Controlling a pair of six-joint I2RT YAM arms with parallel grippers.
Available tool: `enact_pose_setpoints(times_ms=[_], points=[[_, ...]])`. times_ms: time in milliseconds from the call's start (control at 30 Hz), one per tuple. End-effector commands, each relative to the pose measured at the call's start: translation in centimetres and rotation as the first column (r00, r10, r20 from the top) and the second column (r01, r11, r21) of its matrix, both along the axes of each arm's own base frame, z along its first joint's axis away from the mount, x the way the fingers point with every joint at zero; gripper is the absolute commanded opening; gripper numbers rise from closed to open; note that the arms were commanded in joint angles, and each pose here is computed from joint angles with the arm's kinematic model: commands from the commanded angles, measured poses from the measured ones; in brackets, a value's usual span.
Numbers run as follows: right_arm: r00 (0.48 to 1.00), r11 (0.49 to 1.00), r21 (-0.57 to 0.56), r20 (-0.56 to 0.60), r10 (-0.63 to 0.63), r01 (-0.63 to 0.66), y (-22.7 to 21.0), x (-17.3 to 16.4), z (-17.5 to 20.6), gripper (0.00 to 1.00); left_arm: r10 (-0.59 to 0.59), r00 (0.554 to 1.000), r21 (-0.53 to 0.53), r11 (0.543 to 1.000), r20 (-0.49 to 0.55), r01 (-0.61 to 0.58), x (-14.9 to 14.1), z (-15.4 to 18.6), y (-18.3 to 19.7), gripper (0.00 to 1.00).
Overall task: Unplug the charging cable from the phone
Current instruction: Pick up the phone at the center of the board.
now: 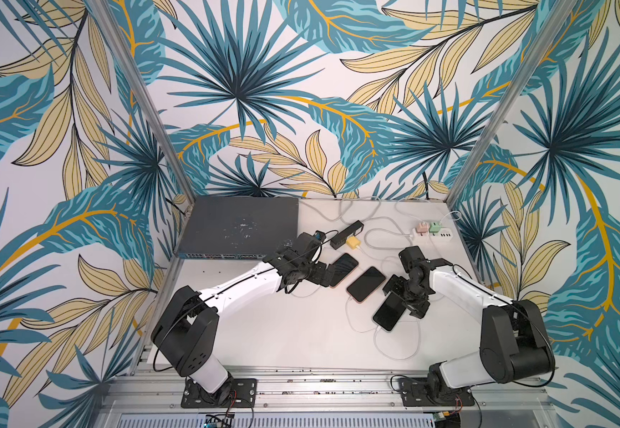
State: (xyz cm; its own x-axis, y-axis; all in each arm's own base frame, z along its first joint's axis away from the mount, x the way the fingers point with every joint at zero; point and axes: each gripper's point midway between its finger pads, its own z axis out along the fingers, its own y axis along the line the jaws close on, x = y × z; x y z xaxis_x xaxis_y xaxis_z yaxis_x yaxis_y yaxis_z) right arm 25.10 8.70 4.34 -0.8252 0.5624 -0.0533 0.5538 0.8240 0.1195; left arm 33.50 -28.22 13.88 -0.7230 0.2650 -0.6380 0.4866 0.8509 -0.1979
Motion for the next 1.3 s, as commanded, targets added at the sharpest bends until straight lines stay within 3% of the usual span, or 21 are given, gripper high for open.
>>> enact_pose_setpoints(times_ms=[0, 1033, 1267], points=[[0.999, 0.999, -0.042, -0.043, 0.02, -0.022, -1.0, -0.5, -0.3, 0.99, 0.003, 1.0, -0.008, 1.0, 0.003, -0.003, 0.2, -0.1, -0.2, 1.0], [0.996, 0.995, -0.079, -0.073, 0.056, -0.062, -1.0, 1.2, -3.3, 0.98, 0.016, 1.0, 0.01, 1.0, -0.008, -0.016, 0.1, -1.2, 0.2, 1.0], [0.996, 0.998, -0.055, -0.076, 0.036, -0.04, -0.7, 0.8, -3.7, 0.9, 0.013, 1.0, 0.016, 1.0, -0.015, -0.013, 0.2, -1.5, 0.1, 1.0]])
